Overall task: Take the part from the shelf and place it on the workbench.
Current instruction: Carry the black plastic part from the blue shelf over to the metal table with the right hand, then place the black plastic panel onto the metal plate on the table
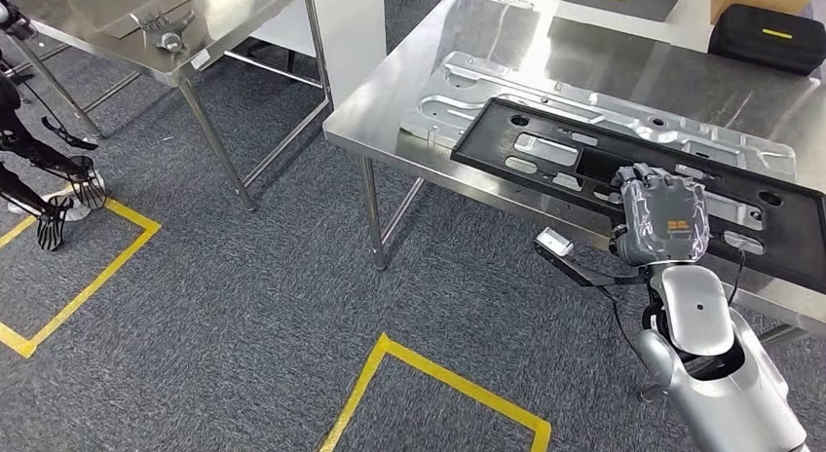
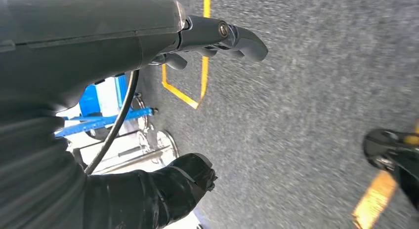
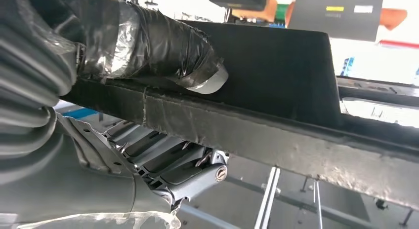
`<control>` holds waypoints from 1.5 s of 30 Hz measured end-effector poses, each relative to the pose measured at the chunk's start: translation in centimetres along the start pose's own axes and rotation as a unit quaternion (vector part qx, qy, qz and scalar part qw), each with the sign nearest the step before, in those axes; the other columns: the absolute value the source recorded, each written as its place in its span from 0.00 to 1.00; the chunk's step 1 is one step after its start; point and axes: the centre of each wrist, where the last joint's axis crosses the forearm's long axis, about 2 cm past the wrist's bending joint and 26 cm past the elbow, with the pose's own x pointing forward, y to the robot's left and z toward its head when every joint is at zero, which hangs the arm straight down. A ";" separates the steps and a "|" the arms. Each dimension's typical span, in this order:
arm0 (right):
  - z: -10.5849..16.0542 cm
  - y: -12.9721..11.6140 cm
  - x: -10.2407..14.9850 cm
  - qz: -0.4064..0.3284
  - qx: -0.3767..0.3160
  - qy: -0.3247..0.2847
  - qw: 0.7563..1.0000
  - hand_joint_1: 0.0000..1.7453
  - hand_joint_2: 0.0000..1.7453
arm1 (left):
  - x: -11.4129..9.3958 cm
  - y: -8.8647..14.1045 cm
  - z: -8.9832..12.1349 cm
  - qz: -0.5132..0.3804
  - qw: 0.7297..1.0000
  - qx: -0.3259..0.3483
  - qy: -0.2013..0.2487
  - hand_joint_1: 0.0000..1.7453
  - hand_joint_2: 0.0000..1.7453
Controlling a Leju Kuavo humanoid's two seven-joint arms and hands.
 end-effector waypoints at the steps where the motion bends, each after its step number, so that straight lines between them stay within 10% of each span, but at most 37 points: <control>1: 0.1 0.1 0.0 0.003 0.001 0.001 1.000 1.00 1.00 | 0.0 0.0 0.0 0.000 1.000 -0.001 0.001 0.00 1.00; 45: 4.2 3.7 -0.3 0.013 0.075 0.042 0.996 1.00 1.00 | -0.1 0.9 0.0 -0.003 1.000 0.001 0.012 0.00 1.00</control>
